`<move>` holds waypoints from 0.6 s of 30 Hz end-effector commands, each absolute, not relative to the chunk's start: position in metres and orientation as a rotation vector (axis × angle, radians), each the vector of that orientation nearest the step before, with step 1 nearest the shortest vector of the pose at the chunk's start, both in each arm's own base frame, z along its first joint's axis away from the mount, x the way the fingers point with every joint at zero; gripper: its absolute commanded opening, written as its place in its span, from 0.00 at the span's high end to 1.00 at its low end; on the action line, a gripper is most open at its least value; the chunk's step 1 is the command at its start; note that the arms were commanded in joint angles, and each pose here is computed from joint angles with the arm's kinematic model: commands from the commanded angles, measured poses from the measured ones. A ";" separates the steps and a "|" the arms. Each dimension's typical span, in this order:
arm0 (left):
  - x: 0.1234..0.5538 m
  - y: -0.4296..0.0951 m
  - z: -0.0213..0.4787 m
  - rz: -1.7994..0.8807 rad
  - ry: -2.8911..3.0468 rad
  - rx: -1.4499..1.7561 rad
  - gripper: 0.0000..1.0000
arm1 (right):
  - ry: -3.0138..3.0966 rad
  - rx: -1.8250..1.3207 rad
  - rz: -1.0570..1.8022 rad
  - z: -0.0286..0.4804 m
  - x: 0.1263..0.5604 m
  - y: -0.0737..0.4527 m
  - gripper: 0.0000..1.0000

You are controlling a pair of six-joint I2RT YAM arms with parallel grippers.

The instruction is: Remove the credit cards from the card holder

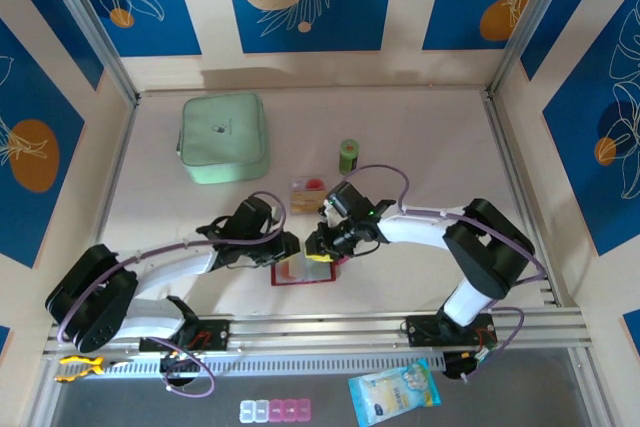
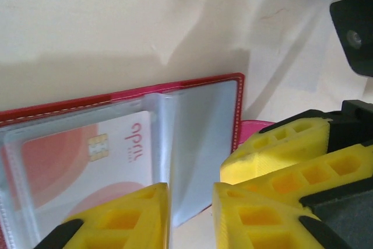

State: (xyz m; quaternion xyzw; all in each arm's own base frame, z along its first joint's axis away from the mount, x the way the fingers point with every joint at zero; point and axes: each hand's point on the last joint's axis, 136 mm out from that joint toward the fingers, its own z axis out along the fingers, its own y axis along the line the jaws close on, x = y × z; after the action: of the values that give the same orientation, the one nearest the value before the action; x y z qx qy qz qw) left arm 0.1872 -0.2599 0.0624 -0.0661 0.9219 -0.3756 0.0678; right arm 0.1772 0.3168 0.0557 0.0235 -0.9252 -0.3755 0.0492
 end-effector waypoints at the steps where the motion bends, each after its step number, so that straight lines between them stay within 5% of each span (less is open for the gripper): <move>1: 0.183 -0.269 0.074 -1.167 2.781 -0.150 0.72 | -2.850 0.051 -1.090 0.057 0.176 0.302 0.72; 18: 0.185 -0.305 0.074 -1.200 2.805 -0.052 0.61 | -2.961 -0.049 -1.053 0.072 0.180 0.264 0.71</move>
State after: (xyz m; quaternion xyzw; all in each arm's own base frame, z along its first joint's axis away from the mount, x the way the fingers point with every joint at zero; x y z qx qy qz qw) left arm 0.1833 -0.2898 0.0638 -0.0330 0.9255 -0.3744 0.0463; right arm 0.1859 0.2766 0.0757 -0.0096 -0.9357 -0.3526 -0.0019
